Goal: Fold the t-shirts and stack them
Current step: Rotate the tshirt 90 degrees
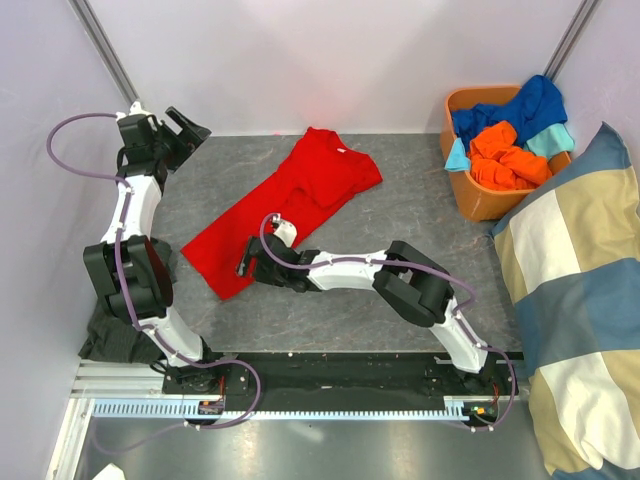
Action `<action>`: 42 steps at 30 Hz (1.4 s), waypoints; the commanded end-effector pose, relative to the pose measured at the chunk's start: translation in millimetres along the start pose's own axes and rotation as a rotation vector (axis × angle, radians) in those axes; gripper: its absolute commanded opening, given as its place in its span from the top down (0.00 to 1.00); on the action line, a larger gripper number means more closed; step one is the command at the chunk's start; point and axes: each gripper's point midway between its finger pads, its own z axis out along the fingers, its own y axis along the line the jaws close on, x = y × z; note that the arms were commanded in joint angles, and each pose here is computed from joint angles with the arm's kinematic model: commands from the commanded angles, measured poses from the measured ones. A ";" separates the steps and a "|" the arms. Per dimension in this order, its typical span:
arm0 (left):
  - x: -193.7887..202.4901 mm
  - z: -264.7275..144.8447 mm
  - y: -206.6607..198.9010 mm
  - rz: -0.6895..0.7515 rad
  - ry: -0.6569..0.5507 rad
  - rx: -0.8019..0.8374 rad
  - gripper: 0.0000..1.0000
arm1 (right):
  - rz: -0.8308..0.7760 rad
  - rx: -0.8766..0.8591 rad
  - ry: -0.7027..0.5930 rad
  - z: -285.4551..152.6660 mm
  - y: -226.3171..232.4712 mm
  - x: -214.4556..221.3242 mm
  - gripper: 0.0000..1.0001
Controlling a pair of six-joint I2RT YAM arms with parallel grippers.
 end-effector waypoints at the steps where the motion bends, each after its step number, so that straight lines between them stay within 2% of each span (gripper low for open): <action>1: -21.5 -21.5 -16.8 0.053 -0.067 0.041 0.00 | -0.023 0.121 0.025 21.6 -35.5 13.6 0.18; 7: -18.3 -23.4 -12.0 0.044 -0.061 0.038 0.00 | -0.025 0.156 0.045 38.4 -52.4 19.0 0.25; 9: -17.8 -24.1 -9.1 0.037 -0.061 0.037 0.00 | -0.025 0.174 0.052 43.6 -62.6 20.8 0.34; 10: -18.8 -24.8 -8.9 0.034 -0.064 0.039 0.00 | -0.025 0.175 0.054 45.5 -64.7 20.8 0.41; 11: -18.1 -25.4 -8.0 0.031 -0.061 0.041 0.00 | -0.029 0.182 0.058 47.1 -68.9 21.6 0.62; 12: -18.3 -25.7 -7.0 0.029 -0.063 0.039 0.00 | -0.026 0.192 0.061 49.4 -74.3 21.3 0.73; 13: -17.8 -26.0 -7.5 0.028 -0.062 0.042 0.00 | -0.027 0.201 0.066 49.0 -80.4 22.6 0.97; 14: -17.3 -25.8 -5.3 0.028 -0.062 0.040 0.00 | -0.028 0.209 0.066 48.4 -84.8 22.3 1.00; 18: -12.6 -25.6 -1.8 0.024 -0.051 0.040 0.00 | -0.040 0.225 0.036 30.8 -95.1 9.1 1.00; 19: -11.1 -25.3 -1.6 0.023 -0.047 0.043 0.00 | -0.050 0.264 0.034 23.8 -114.5 10.0 1.00; 20: -7.9 -25.2 -1.5 0.022 -0.039 0.051 0.00 | -0.050 0.252 0.017 11.2 -108.8 0.9 1.00; 22: -4.2 -25.0 -1.5 0.017 -0.031 0.060 0.00 | -0.072 0.302 0.039 -6.9 -136.2 4.8 1.00; 24: 0.8 -25.8 -0.5 0.014 -0.018 0.064 0.00 | -0.075 0.305 0.026 -30.5 -139.8 -4.1 1.00; 25: 2.1 -26.5 -0.6 0.013 -0.015 0.066 0.00 | -0.089 0.354 0.047 -43.7 -164.9 4.6 1.00; 26: 5.2 -27.0 1.0 0.009 -0.008 0.063 0.00 | -0.086 0.343 0.027 -57.3 -160.9 -3.2 1.00; 28: 6.9 -29.2 0.5 0.007 -0.005 0.064 0.00 | -0.100 0.393 0.051 -77.7 -186.2 5.9 1.00; 32: 19.7 -33.6 3.3 -0.014 0.023 0.063 0.00 | -0.119 0.431 0.078 -113.3 -202.5 8.3 1.00; 34: 24.2 -36.6 1.6 -0.023 0.031 0.069 0.00 | -0.137 0.494 0.104 -131.6 -224.4 14.8 1.00; 37: 48.9 -42.3 -0.3 -0.035 0.091 0.055 0.00 | -0.152 0.551 0.114 -160.3 -245.8 17.2 1.00; 42: 90.5 -56.3 -25.8 0.053 0.155 0.058 0.00 | -0.152 0.596 0.076 -205.5 -268.2 10.8 1.00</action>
